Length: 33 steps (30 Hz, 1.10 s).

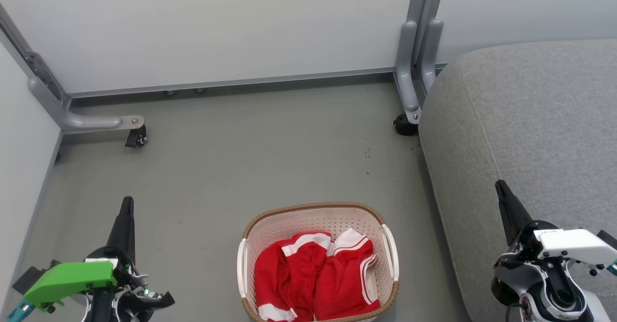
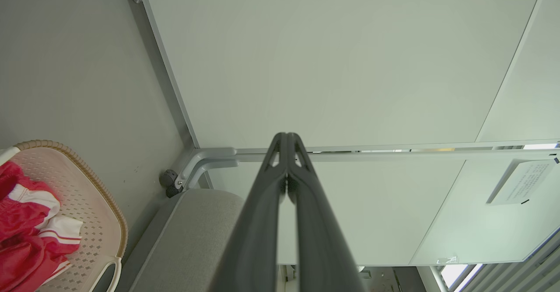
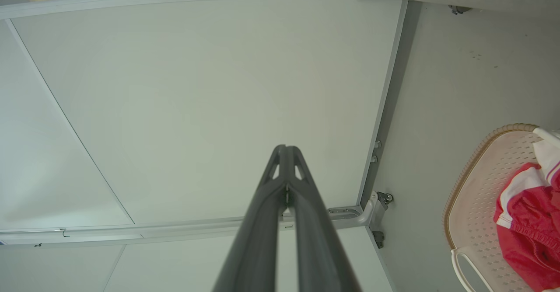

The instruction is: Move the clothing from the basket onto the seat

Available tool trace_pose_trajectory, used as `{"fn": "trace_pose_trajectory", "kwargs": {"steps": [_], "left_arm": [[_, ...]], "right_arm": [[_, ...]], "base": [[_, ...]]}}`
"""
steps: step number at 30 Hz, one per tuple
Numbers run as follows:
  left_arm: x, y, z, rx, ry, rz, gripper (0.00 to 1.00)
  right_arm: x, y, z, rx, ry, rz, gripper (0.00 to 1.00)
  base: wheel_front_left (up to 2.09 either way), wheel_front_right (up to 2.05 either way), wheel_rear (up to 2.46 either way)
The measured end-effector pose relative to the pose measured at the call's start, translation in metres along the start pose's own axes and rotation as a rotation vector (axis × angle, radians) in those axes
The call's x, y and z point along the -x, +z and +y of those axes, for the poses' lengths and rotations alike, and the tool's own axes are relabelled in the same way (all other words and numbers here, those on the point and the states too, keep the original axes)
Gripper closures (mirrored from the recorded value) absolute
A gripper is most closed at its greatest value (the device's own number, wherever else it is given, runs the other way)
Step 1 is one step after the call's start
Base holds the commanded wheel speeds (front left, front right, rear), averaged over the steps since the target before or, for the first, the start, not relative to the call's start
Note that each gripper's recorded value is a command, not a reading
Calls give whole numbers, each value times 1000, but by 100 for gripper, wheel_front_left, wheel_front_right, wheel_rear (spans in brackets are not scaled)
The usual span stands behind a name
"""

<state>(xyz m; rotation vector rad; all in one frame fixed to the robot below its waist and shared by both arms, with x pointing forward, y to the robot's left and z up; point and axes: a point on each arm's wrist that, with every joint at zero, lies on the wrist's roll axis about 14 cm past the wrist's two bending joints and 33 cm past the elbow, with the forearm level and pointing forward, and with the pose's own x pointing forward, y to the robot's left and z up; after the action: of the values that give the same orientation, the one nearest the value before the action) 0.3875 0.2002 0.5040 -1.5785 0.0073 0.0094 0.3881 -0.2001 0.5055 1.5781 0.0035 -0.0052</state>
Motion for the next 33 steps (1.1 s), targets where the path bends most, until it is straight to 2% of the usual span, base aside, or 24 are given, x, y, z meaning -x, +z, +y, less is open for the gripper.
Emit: {"fn": "trace_pose_trajectory", "kwargs": {"steps": [33], "left_arm": [[0, 0, 0, 0, 0, 0, 100]], "right_arm": [[0, 0, 0, 0, 0, 0, 100]], "base": [[0, 0, 0]]}}
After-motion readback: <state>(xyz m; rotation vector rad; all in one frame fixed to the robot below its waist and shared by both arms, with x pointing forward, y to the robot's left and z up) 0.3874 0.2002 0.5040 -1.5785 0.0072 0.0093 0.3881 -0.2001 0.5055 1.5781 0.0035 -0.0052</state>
